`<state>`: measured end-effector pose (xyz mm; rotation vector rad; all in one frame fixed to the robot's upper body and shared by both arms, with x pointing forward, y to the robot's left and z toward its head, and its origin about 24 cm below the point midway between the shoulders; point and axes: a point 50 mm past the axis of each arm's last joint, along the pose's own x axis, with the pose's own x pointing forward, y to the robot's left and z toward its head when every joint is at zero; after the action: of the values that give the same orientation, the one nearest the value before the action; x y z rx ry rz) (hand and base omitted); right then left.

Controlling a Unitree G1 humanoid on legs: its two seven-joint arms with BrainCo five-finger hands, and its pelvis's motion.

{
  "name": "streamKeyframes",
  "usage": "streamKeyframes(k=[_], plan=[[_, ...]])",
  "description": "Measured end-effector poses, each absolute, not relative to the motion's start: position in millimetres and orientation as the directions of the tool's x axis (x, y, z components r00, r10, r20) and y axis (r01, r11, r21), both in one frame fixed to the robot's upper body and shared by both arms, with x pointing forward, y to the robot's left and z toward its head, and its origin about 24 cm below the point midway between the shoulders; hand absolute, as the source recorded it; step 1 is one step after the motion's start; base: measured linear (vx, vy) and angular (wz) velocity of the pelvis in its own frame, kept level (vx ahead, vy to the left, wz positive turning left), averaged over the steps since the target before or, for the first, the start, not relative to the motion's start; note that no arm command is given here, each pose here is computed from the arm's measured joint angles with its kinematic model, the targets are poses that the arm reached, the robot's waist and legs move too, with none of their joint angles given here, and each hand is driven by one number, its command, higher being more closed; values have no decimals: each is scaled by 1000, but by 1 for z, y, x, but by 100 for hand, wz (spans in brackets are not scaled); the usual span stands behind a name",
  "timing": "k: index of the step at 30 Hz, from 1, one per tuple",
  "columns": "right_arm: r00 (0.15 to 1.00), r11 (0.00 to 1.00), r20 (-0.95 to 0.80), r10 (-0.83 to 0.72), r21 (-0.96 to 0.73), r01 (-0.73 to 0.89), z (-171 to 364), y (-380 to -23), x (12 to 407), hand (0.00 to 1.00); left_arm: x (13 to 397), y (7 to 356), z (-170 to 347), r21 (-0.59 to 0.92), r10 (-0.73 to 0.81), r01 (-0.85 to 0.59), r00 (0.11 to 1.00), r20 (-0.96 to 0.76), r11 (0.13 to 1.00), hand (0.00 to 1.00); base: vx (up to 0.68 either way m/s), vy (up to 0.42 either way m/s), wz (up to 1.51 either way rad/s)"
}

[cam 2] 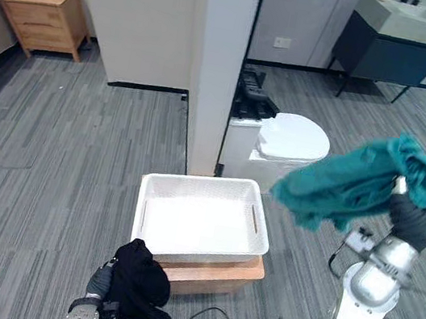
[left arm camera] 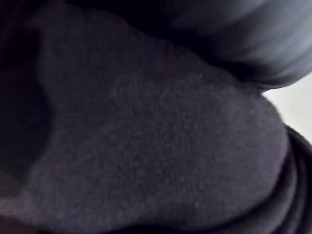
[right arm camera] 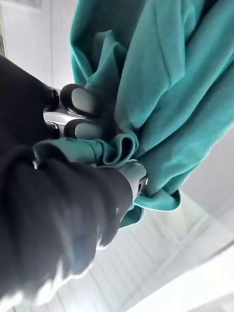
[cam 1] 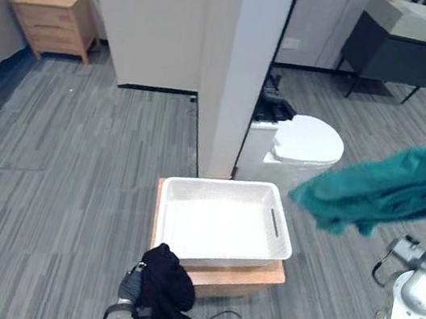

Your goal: Tidy the bed and pick cloth on bed and put in laundry

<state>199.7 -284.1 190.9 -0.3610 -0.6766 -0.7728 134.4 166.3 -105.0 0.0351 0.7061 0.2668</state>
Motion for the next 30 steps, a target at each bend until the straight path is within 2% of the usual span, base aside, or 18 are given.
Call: streamKeyframes(k=[2,5,7,9,12,14,18,25,30], plan=[[419,629,755,-504,-11,777,219,-294,197,100,135,169,-104,128,255,-226,731,-633,966,100,-53,66,35],[311,586,831,-462,22,810,248,-303,191,100,133,168,-106,130,246,-213,729,-639,968,100,-24,62,44],[296,588,850,-435,19,809,260,-305,195,100,133,164,-107,121,223,-191,731,-645,974,100,-9,95,42],[330,624,842,-426,9,781,262,-306,206,100,134,159,-109,117,190,-151,732,-655,982,100,11,80,28],[426,705,826,-369,-49,707,266,-295,236,100,138,153,-110,120,157,-103,740,-654,987,100,13,50,15],[510,771,810,-289,-118,625,270,-275,263,100,136,155,-114,134,154,-87,731,-664,987,100,-20,5,11],[577,817,793,-198,-192,544,278,-255,291,100,129,154,-120,142,142,-60,708,-692,988,100,16,-11,16],[658,839,735,-165,-247,486,279,-244,318,100,129,153,-121,144,138,-52,705,-695,988,100,-21,-12,6],[659,838,731,-178,-239,491,284,-245,322,100,126,153,-124,146,138,-47,692,-709,988,100,-68,-27,-4]])
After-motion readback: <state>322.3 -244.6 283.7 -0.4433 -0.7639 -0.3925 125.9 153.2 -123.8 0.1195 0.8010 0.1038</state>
